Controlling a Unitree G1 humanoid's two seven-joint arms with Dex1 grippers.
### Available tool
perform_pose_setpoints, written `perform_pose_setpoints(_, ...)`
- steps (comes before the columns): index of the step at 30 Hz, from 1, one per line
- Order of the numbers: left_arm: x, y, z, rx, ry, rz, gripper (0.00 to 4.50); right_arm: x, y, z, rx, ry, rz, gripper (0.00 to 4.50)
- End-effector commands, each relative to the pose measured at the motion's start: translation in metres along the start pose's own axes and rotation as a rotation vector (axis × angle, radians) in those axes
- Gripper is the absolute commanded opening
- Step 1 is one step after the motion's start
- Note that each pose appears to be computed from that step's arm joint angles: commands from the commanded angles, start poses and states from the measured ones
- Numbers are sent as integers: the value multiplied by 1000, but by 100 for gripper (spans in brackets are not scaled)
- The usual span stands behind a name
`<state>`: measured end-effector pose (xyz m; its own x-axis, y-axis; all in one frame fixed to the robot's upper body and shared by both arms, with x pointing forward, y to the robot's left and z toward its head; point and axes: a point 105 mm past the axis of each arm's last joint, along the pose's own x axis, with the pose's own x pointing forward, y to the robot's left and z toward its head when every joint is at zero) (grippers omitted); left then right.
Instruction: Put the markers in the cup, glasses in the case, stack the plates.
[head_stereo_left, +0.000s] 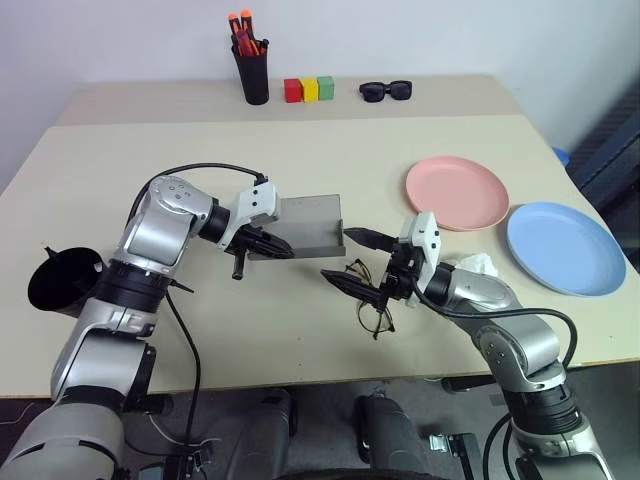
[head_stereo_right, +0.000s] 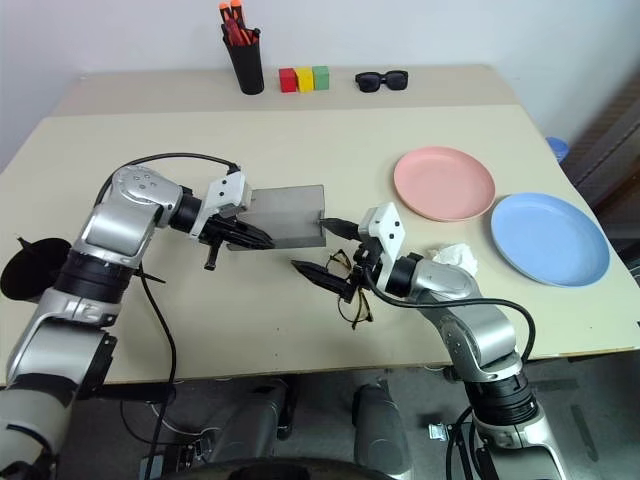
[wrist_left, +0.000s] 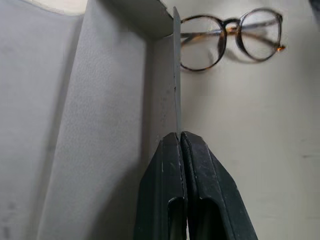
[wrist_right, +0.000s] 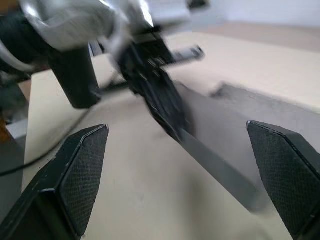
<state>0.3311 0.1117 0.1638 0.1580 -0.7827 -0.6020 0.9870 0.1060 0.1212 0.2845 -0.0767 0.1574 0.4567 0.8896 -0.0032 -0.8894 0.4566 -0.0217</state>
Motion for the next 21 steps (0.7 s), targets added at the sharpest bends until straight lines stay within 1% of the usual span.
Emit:
perform_pose_setpoints(1,-3,-11,5,-41,-3,22,3,-10,-12,11,-26,8,-22,450)
perform_pose_setpoints(6,-1,-15,-14,-140,41,77,3,-25,-31,8,-37,108,-66,450)
perform_pose_setpoints(10,0,-20,-18,-160,42,71,3,-35,-42,4,-44,188,-86,450)
perform_pose_setpoints(12,1,-20,-18,-174,25,72,55,-38,-44,0,-46,239,-80,450)
perform_pose_setpoints(13,2,-19,-16,-169,11,78,89,-40,-43,-2,-41,259,-76,450)
perform_pose_setpoints(15,3,-18,-13,-145,-13,88,192,-41,-43,-4,-26,284,-72,450)
perform_pose_setpoints(16,4,-17,-9,-112,-44,104,234,-42,-42,-4,-16,293,-71,450)
perform_pose_setpoints(19,1,-11,13,-25,-215,177,234,-41,-35,-5,10,335,-52,450)
perform_pose_setpoints(21,-4,-7,17,13,-258,243,234,-41,-30,-7,14,351,-41,450)
